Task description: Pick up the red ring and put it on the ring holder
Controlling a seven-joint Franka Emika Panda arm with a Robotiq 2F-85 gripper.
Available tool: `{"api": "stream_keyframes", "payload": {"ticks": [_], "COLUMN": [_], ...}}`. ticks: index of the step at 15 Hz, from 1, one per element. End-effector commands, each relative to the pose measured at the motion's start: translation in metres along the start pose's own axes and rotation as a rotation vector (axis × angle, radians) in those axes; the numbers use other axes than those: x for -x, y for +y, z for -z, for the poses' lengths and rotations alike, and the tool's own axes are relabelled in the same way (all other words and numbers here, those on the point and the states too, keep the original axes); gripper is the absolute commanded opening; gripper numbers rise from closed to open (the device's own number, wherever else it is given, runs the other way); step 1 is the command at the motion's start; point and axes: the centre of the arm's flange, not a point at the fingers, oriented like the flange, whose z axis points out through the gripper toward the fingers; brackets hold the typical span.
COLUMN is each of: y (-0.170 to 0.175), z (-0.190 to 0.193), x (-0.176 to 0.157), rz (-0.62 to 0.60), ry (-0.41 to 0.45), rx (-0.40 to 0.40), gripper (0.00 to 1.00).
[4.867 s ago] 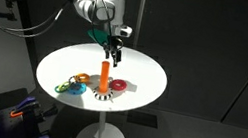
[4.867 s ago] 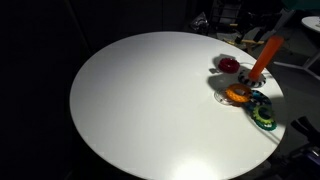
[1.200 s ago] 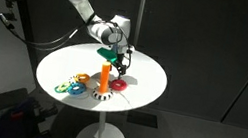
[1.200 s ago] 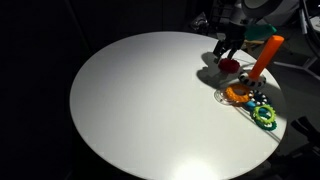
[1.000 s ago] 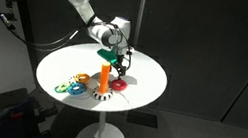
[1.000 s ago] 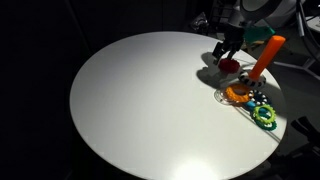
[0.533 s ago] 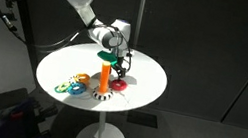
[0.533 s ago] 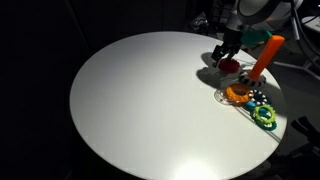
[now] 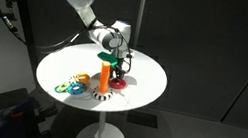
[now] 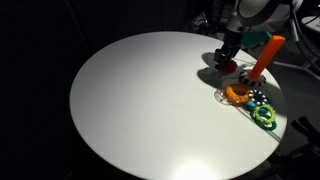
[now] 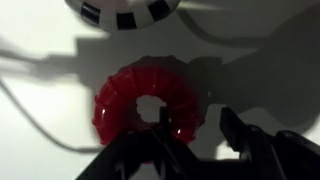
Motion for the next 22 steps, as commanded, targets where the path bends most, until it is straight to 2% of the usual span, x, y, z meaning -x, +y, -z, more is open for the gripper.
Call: {"api": "stream_keyframes", "payload": {"ticks": [1,3,4,8,13,22], "y": [0.006,0.009,0.01,0.012,0.005,-0.011], "z": [0.006,0.013,0.019,0.044,0.098,0.2], "x": [-0.008,-0.01,-0.011,-0.016,-0.016,0.019], "rz": [0.001,-0.005,-0.009,-0.02,-0.004,0.044], "ry": [-0.009,-0.01,-0.011,-0.013,0.002,-0.019], "rx": [0.02,0.026,0.027,0.041,0.059,0.076], "gripper": [0.27,0.12,0.08,0.08,0.09,0.09]}}
